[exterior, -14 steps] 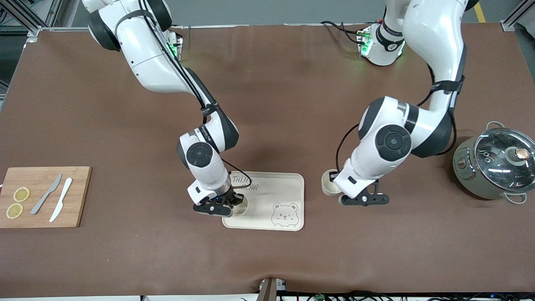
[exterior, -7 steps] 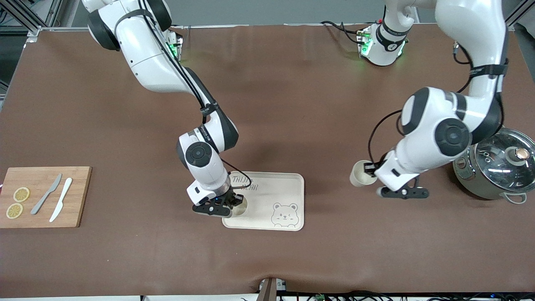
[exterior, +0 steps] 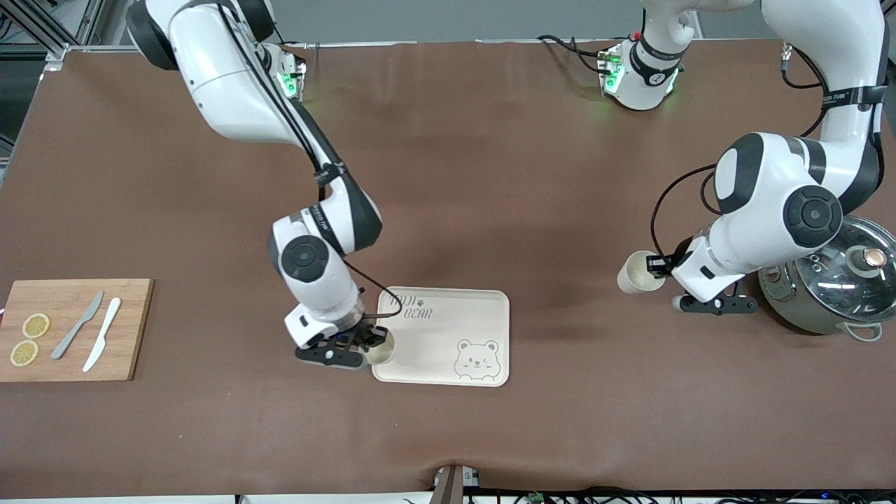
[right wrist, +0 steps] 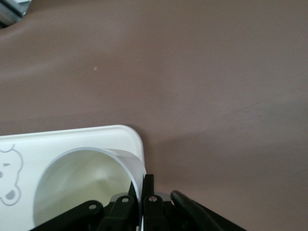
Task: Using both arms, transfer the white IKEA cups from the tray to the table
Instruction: 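Carry the cups off the tray with both grippers, apart, then lower the cups onto the table with both grippers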
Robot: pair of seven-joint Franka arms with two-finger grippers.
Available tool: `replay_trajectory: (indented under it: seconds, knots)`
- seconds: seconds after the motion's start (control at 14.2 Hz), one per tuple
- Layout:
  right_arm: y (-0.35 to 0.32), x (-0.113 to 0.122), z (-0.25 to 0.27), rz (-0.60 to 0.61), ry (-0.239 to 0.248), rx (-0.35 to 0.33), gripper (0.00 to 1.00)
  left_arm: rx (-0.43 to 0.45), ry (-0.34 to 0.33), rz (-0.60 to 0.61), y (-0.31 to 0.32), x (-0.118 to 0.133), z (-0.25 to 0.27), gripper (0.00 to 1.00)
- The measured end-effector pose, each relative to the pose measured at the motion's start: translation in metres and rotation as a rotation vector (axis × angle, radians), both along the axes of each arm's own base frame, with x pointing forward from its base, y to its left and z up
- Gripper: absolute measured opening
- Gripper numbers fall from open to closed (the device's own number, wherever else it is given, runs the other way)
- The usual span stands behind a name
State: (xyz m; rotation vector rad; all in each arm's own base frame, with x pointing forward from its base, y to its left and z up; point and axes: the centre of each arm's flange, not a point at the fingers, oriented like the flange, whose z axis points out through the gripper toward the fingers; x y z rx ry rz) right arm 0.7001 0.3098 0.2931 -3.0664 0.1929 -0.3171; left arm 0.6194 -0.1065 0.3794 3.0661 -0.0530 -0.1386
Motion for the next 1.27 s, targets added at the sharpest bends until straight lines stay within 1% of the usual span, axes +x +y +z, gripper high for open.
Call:
replay_trajectory:
  seconds: [0.21,0.35,0.64,0.92,1.13,1.27]
  knots:
    - [-0.070,0.007,0.037,0.060,0.025,-0.035,0.04,-0.002,0.011,-0.016,0.034,-0.009,-0.018,0.04]
    - [-0.115,0.003,0.053,0.104,0.043,-0.040,0.04,-0.001,0.017,-0.005,0.046,-0.015,-0.029,0.04]
    - [-0.197,-0.008,0.050,0.203,0.089,-0.024,0.04,0.000,0.000,-0.015,0.058,-0.030,-0.063,0.04]
    - [-0.272,-0.024,0.037,0.269,0.127,-0.037,0.04,-0.001,0.018,-0.041,0.068,-0.046,-0.086,0.04]
    - [-0.305,-0.032,0.034,0.301,0.134,-0.042,0.04,-0.002,0.006,-0.046,0.081,-0.055,-0.100,0.04]
    - [-0.321,-0.037,0.026,0.323,0.112,-0.053,0.04,-0.001,0.000,-0.050,0.085,-0.062,-0.110,0.04]
